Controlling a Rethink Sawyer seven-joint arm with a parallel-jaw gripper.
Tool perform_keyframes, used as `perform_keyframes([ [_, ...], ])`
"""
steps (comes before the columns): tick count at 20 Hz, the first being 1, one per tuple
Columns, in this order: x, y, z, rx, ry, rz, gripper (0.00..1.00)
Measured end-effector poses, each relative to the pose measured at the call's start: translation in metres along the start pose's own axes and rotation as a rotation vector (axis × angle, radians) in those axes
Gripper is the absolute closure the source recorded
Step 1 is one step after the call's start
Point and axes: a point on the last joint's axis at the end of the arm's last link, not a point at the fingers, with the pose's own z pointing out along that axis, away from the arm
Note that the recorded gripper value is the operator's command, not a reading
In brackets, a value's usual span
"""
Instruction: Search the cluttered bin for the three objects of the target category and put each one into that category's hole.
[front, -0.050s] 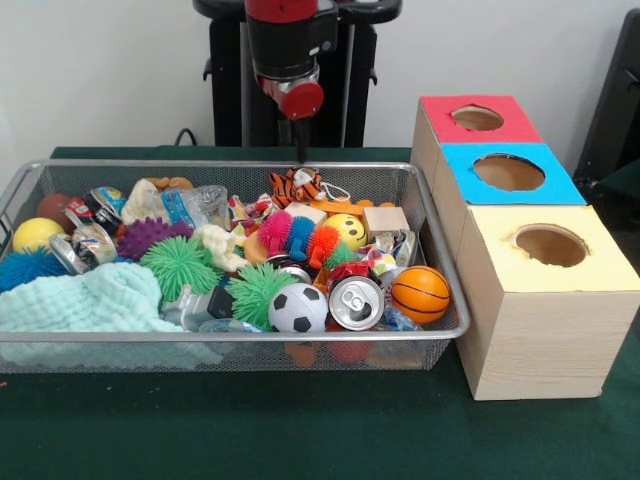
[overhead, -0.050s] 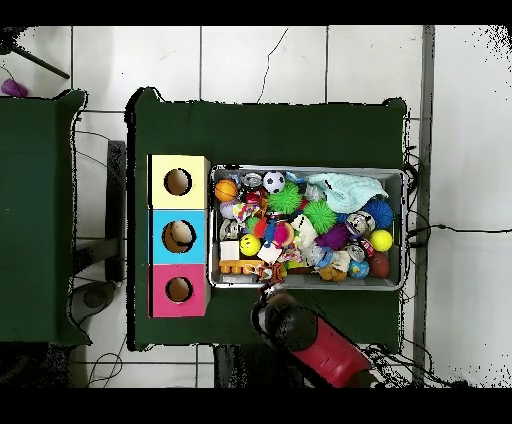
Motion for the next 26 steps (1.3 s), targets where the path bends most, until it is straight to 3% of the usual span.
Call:
perform_keyframes([
  [6, -0.015, 0.013, 0.003, -0.014, -0.016, -0.002, 0.0],
  [18, -0.026, 0.04, -0.002, -0.026, -0.029, -0.037, 0.0],
  [26, -0.05, 0.049, -0.004, -0.049, -0.056, -0.031, 0.0],
])
